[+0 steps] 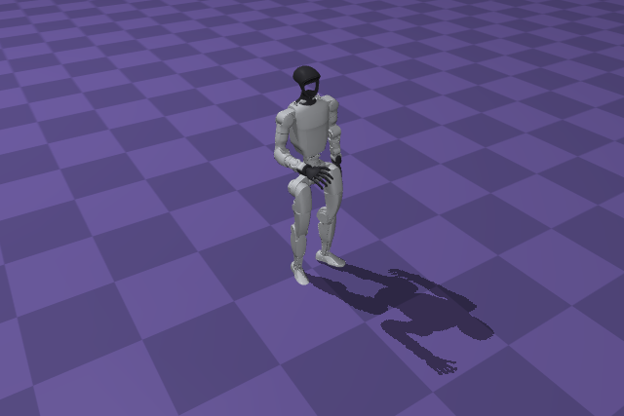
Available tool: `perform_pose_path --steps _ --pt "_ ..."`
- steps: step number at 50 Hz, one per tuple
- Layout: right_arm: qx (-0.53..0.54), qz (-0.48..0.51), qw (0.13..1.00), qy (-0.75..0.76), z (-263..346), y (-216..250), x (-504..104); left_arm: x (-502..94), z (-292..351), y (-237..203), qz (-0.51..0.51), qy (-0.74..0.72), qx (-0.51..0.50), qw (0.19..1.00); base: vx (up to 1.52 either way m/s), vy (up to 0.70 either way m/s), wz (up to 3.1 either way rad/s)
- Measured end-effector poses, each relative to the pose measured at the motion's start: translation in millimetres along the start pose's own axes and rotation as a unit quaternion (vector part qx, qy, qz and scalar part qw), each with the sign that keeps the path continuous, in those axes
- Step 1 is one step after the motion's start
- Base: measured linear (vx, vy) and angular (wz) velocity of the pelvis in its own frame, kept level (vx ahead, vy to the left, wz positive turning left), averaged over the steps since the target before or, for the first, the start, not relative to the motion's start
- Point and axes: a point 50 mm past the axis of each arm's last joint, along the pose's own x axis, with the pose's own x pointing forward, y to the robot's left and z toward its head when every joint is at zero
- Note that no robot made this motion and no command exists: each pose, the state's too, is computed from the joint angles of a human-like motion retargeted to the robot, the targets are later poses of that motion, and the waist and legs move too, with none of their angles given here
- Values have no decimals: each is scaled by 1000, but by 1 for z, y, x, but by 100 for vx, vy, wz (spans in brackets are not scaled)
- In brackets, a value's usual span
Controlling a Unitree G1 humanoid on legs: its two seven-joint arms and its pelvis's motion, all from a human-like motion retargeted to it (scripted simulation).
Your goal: Upper body actions
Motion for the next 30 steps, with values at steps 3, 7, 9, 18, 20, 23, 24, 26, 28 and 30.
perform_pose_path --steps 3,7,9,18,20,23,24,26,28,30 --pt "43 -62 997 -29 12 -10 4 0 0 0 0 -1 -3 1000 0 0 0" --pt "138 -209 963 -101 36 -37 6 0 0 1 1 0 0 1000 0 0 0" --pt "180 -275 934 -139 47 -49 4 0 0 1 1 0 1 1000 0 0 0" --pt "323 -449 767 -326 97 -101 -12 0 0 2 4 0 -2 1000 0 0 8" --pt "330 -459 743 -358 105 -107 -14 0 -1 2 5 0 -3 1000 0 0 0" --pt "325 -478 701 -419 120 -119 -18 0 0 2 6 -1 -8 1000 0 0 13" --pt "321 -480 691 -434 124 -121 -18 0 0 2 6 -1 -9 1000 0 0 0" --pt "305 -476 686 -459 133 -123 -17 0 0 2 6 -1 -12 1000 0 0 0" --pt "266 -445 709 -478 144 -122 -10 0 0 2 5 -1 -13 1000 0 0 0" --pt "210 -389 759 -478 153 -118 0 0 0 2 5 -1 -14 1000 0 0 0"
